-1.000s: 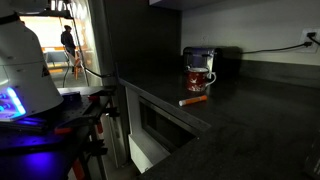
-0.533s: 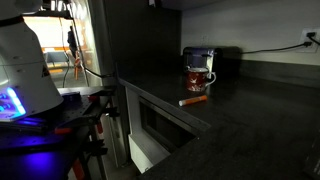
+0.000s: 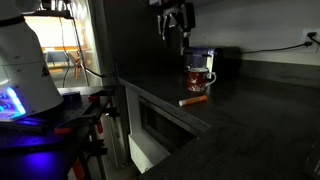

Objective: Pick the marker and put it in the cup

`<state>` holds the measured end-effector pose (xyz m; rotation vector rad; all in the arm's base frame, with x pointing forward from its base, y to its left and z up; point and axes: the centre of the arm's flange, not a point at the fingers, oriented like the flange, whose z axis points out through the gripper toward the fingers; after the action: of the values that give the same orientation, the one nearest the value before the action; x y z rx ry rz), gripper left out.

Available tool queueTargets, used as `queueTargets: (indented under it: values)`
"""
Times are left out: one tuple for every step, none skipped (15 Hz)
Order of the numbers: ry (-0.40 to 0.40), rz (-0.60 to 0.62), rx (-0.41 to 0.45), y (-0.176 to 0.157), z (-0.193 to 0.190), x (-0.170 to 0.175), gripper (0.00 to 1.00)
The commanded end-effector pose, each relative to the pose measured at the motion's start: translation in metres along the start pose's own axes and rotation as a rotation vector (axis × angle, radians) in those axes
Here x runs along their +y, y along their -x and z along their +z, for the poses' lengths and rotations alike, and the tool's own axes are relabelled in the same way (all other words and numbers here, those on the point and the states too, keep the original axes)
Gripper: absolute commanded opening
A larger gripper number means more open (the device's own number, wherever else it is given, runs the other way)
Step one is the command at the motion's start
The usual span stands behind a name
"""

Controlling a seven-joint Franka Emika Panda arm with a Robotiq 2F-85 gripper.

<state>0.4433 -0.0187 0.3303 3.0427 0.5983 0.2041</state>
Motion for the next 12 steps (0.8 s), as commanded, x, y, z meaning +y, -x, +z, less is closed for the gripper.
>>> queueTargets:
  values:
    - [-0.008,-0.032,0.006,-0.025,0.037,0.004,1.00]
    - [-0.010,-0.035,0.010,-0.031,0.046,0.002,1.00]
    - [-0.009,-0.031,0.013,-0.037,0.056,0.002,1.00]
    - [-0.019,-0.029,0.015,-0.044,0.065,0.000,1.00]
    - [-0.020,-0.031,0.011,-0.051,0.074,-0.002,1.00]
    - [-0.023,-0.036,0.007,-0.057,0.084,-0.004,1.00]
    - [-0.033,-0.038,0.000,-0.063,0.094,-0.005,1.00]
    - [-0.039,-0.044,-0.009,-0.067,0.104,-0.006,1.00]
    - [-0.049,-0.055,-0.021,-0.072,0.115,-0.007,1.00]
    - [-0.055,-0.056,-0.031,-0.077,0.125,-0.006,1.00]
    - [-0.060,-0.050,-0.046,-0.081,0.136,-0.003,1.00]
    - [-0.072,-0.044,-0.055,-0.084,0.145,0.000,1.00]
